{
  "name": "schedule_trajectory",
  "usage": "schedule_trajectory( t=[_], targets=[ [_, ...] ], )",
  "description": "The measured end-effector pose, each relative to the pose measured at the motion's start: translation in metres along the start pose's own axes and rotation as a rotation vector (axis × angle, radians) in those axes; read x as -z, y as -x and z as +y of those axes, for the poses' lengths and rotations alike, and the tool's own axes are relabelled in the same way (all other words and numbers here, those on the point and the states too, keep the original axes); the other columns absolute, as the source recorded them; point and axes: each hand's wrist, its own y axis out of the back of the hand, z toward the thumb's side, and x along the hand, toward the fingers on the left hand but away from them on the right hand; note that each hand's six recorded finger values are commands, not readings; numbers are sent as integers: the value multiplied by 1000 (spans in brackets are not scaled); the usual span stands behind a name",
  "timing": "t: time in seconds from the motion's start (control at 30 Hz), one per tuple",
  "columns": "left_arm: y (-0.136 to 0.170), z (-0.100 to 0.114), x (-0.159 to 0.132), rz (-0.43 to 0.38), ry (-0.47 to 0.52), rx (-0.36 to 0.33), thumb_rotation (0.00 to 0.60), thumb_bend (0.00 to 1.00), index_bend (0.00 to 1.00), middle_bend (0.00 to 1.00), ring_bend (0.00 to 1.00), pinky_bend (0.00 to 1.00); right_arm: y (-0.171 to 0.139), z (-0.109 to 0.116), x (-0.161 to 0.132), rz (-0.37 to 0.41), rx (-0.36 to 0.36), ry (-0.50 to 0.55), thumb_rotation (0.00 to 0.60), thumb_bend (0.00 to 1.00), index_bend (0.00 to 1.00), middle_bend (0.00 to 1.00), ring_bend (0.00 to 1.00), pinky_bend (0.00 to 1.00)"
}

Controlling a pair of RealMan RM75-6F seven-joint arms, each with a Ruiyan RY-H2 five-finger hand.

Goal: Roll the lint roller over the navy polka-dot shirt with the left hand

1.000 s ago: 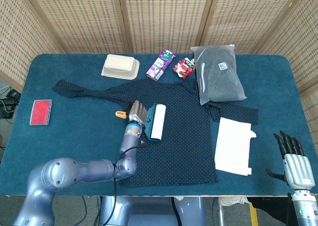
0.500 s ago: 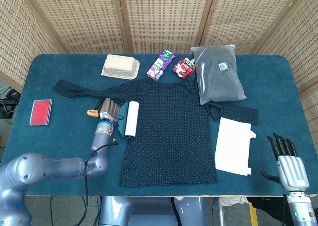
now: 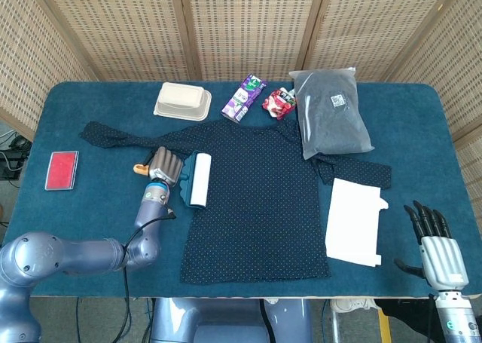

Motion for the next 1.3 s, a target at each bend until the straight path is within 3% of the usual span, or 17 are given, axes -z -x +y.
schedule_trajectory(
  t=[0.23,0.57,0.73,1.0,1.3],
  targets=[
    [2,25,-30,-41,-3,-32,600,1000,915,794,638,610,1,1,3,-6,-1,8,600,102,0,0,0,0],
    [8,83,-89,-98,3,-81,600,1000,915,794,637,610,2,0,8,-20,-5,10,600,102,0,0,0,0],
    [14,100,-111,-124,18,-86,600,1000,915,794,637,610,3,0,10,-26,-8,10,600,102,0,0,0,0],
    [15,98,-120,-138,21,-78,600,1000,915,794,637,610,3,0,11,-30,-5,9,600,102,0,0,0,0],
    [7,76,-91,-101,28,-60,600,1000,915,794,638,610,2,0,9,-24,-5,6,600,102,0,0,0,0]
  ],
)
